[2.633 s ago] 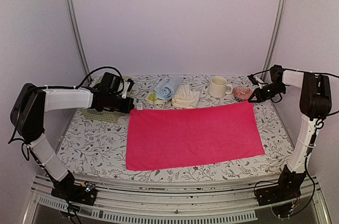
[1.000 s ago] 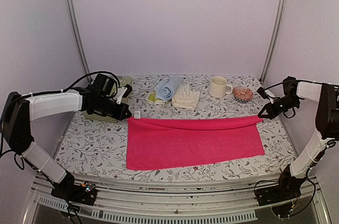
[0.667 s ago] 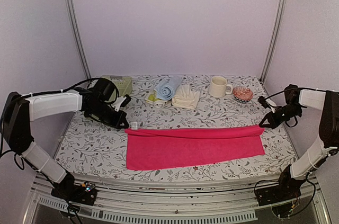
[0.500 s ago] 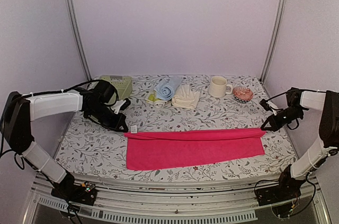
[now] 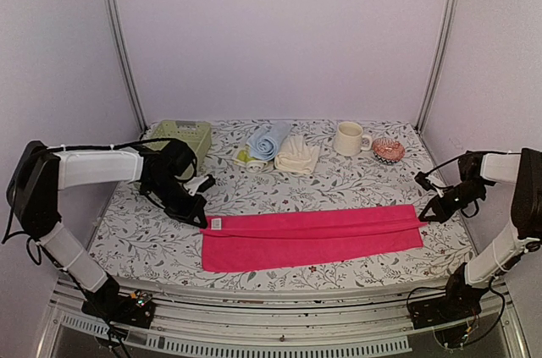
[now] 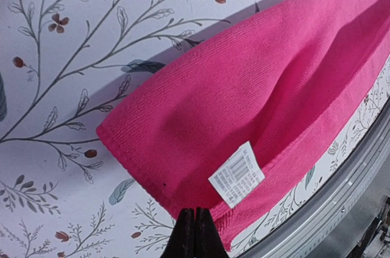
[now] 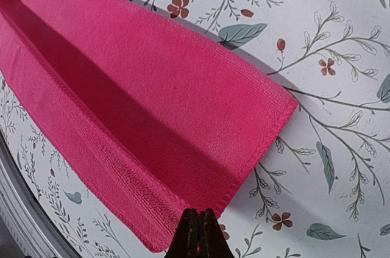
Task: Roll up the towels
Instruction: Fold the towel at the center of the board.
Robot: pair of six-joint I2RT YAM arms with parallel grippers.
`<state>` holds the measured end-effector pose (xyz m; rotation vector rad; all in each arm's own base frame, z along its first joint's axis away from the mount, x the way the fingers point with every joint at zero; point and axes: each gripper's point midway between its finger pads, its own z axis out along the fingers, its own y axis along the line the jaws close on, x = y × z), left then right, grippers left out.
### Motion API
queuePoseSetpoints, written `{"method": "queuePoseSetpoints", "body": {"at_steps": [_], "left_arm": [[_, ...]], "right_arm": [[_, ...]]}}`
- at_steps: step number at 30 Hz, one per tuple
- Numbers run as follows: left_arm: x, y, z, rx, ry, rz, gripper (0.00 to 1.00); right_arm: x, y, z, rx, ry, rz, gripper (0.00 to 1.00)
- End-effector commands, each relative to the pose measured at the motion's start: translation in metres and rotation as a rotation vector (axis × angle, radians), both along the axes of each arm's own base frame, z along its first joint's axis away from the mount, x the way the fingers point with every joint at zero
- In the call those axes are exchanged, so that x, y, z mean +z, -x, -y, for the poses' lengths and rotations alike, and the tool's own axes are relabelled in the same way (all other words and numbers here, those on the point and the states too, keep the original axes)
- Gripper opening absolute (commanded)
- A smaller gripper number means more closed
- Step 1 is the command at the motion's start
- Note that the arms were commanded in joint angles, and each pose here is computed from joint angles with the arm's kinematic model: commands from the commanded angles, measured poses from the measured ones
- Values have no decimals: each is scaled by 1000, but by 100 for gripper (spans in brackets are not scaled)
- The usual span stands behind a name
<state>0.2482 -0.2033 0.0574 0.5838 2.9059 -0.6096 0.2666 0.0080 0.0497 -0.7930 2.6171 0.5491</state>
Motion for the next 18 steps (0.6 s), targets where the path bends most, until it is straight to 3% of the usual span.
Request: {"method": "queuePoseSetpoints", "body": {"at_steps": [1,10,18], "left_arm": [[-9,27,-3,-15,-49,-92,0],[0,39,-5,-3,-46,-74,0],[6,49,-9,5,-46,-84,0]], "right_arm": [[-9,12,4,36,33,-11,3],[-4,33,-11,130,-22,-9,3],[-11,45,-9,171,14,-20,3]]}}
